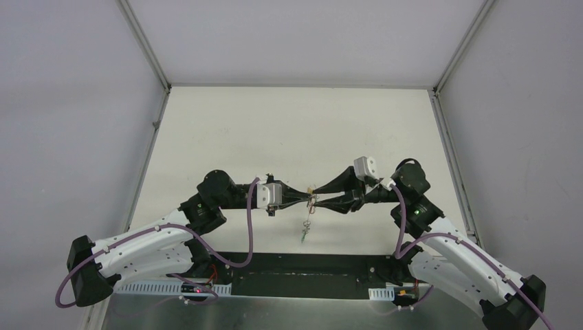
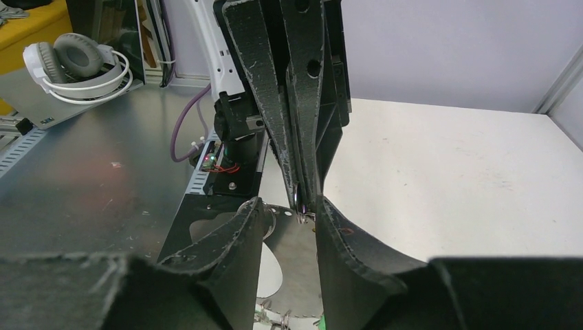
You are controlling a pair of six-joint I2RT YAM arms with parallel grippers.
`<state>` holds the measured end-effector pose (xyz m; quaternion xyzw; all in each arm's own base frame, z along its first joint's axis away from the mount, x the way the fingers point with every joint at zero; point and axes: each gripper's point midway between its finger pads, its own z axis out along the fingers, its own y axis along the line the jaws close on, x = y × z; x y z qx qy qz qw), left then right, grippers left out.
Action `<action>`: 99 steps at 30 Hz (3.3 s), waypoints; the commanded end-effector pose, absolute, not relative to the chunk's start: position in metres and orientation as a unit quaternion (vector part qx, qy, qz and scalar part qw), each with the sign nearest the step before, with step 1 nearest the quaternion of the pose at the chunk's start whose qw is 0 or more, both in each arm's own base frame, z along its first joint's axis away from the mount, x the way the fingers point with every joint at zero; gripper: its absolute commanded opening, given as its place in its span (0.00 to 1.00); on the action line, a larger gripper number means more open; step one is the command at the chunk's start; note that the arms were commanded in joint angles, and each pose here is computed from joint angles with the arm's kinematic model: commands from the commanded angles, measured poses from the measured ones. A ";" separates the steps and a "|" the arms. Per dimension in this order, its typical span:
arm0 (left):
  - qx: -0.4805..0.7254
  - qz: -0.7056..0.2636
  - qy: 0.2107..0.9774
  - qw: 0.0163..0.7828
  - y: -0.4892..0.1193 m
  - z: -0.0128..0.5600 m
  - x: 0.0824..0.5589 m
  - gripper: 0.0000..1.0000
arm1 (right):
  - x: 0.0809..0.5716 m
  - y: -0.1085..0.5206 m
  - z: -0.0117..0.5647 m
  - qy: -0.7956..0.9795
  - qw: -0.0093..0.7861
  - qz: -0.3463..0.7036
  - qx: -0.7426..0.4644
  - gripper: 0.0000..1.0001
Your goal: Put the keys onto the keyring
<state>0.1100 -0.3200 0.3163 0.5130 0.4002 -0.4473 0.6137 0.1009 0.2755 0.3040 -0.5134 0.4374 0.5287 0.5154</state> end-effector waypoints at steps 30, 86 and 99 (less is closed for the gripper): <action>0.493 -0.458 0.361 0.646 -0.316 0.351 0.104 0.00 | 0.105 0.280 0.296 0.443 0.499 0.524 -0.530 0.00; 0.204 -0.425 0.813 0.341 -0.418 0.169 0.262 0.84 | 0.283 0.045 0.351 0.723 0.689 -0.025 -0.043 0.00; 0.237 -0.476 0.786 0.315 -0.504 0.109 0.311 0.61 | 0.239 0.023 0.362 0.706 0.705 -0.040 -0.051 0.00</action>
